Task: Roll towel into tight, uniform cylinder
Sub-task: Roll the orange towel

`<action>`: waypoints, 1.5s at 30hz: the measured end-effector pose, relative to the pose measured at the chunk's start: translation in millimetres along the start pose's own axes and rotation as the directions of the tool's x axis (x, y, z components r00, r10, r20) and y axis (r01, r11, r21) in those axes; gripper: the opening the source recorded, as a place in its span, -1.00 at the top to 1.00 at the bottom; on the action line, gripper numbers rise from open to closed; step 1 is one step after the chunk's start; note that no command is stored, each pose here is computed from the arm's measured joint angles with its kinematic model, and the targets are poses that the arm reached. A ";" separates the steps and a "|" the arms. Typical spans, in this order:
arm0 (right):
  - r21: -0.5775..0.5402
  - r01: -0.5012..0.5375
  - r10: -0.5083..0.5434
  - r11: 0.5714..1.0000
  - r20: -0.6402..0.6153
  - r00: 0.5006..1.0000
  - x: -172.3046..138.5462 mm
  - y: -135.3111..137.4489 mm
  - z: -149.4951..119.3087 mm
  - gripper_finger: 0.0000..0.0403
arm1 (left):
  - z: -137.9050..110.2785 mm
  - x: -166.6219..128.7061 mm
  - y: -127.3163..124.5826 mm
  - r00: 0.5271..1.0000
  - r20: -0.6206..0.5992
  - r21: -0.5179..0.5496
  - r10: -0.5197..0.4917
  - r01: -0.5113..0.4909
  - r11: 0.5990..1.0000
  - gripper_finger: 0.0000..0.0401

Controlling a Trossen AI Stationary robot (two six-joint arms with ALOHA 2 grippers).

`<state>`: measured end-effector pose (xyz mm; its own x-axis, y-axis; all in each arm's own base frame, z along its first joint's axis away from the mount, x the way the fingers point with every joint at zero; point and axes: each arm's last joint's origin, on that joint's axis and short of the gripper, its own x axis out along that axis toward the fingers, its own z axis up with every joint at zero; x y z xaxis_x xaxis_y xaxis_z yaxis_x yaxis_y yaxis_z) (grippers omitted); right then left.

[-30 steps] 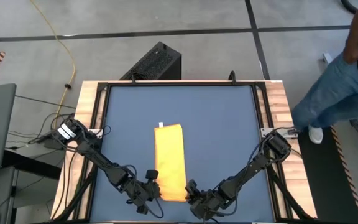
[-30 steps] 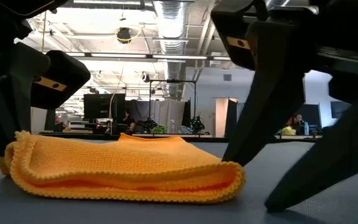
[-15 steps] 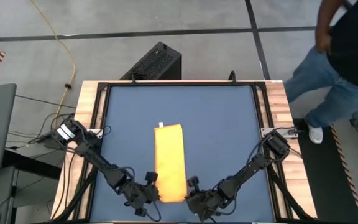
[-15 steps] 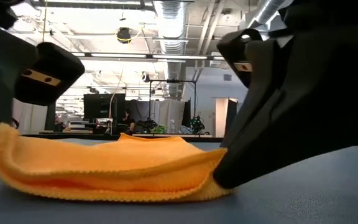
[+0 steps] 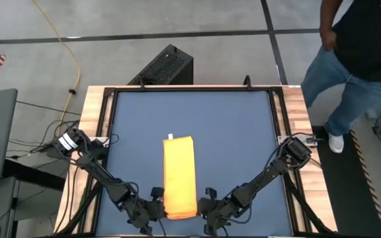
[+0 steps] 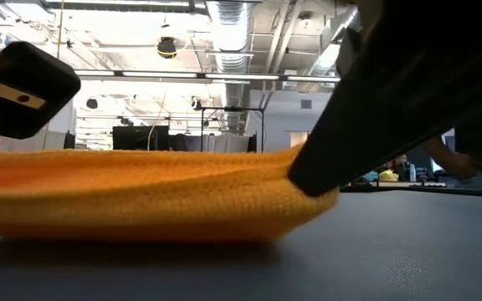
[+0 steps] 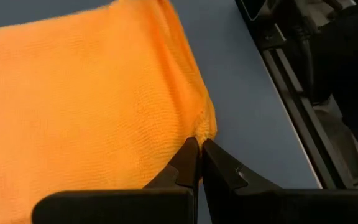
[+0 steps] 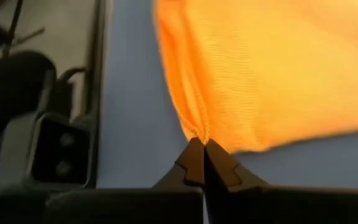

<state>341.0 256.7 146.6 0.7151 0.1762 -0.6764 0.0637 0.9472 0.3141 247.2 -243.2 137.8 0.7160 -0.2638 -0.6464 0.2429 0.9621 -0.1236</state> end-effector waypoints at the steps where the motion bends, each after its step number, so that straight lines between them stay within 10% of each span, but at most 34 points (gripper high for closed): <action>1: 0.032 0.003 -0.003 0.999 -0.002 1.000 0.1 -0.6 0.0 0.94 | -0.8 -0.7 -1.8 1.000 0.002 -0.004 0.001 -0.001 1.000 1.00; 14: 0.272 0.012 0.002 0.962 -0.052 0.999 5.8 -12.0 5.2 0.94 | -6.6 -3.7 -8.8 0.999 -0.025 -0.100 -0.020 0.017 0.995 0.80; 35: 0.304 0.044 -0.024 0.952 -0.067 0.997 13.9 -37.7 23.4 0.93 | 19.7 -12.8 -26.6 0.960 0.247 0.133 0.131 -0.167 0.977 0.41; 45: 0.287 0.041 -0.021 0.957 -0.072 0.997 13.0 -34.6 20.7 0.92 | 27.3 0.3 -6.2 0.960 0.214 0.107 0.179 -0.205 0.973 -0.12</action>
<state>362.4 220.6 140.7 0.6620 0.1748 -0.7289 0.2901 0.8369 0.4642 263.8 -251.2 158.9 0.8710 -0.0962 -0.4818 0.1597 0.9828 0.0924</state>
